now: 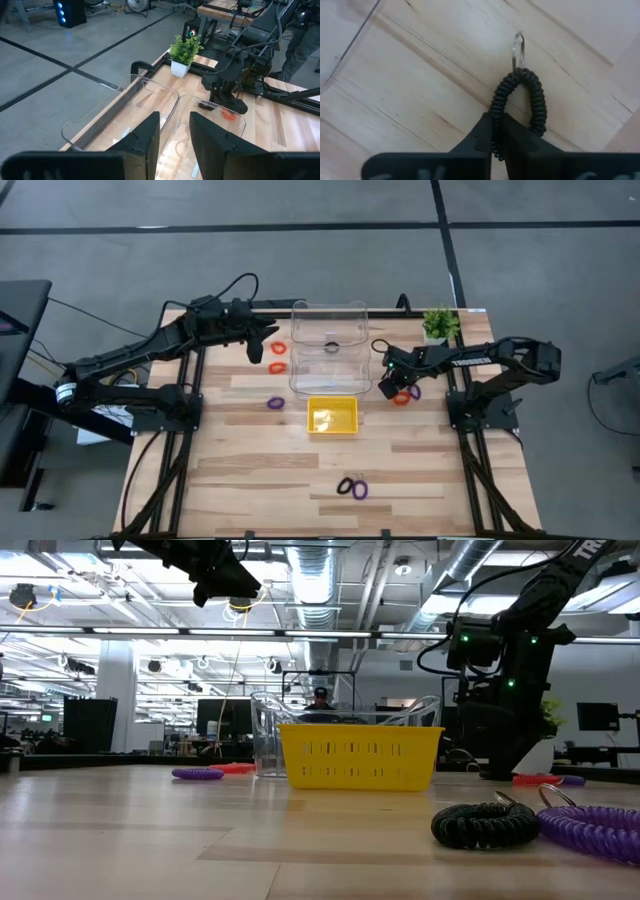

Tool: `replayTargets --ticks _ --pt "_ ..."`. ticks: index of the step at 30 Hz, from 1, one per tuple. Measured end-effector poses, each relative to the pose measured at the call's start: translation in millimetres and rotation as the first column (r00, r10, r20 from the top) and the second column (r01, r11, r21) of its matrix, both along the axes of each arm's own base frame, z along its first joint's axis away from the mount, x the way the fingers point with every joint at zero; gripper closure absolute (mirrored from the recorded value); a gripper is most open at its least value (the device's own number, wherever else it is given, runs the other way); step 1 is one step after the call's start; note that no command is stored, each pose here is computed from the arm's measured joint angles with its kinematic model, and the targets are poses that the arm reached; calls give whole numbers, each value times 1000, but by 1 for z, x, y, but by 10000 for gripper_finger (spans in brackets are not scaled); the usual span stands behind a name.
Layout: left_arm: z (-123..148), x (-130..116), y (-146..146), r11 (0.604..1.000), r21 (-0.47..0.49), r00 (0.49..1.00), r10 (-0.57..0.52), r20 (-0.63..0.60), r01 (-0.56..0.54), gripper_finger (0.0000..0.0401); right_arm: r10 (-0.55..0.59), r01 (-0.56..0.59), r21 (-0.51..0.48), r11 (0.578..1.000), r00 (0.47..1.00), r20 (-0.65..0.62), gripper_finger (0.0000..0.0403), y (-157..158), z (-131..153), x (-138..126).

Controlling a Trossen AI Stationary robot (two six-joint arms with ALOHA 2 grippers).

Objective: Sort spring keychains
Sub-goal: Put the top right black spring keychain into the top transparent bin

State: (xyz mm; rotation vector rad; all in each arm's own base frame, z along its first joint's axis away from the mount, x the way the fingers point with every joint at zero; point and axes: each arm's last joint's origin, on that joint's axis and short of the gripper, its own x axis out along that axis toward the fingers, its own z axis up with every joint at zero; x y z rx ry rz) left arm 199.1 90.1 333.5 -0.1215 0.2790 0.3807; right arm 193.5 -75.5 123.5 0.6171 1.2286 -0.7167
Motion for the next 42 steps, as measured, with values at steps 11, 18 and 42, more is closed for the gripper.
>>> replayTargets --ticks 11,18,42 --pt "0 0 0 1000 0 1000 0 0 0 297 0 0 1 1000 1000 6 374 0 0 0" --pt "0 0 0 1000 0 1000 0 0 0 297 0 0 0 1000 1000 6 385 0 0 0" --pt "0 0 0 1000 0 1000 0 0 0 297 -5 4 13 1000 1000 13 374 0 0 1"
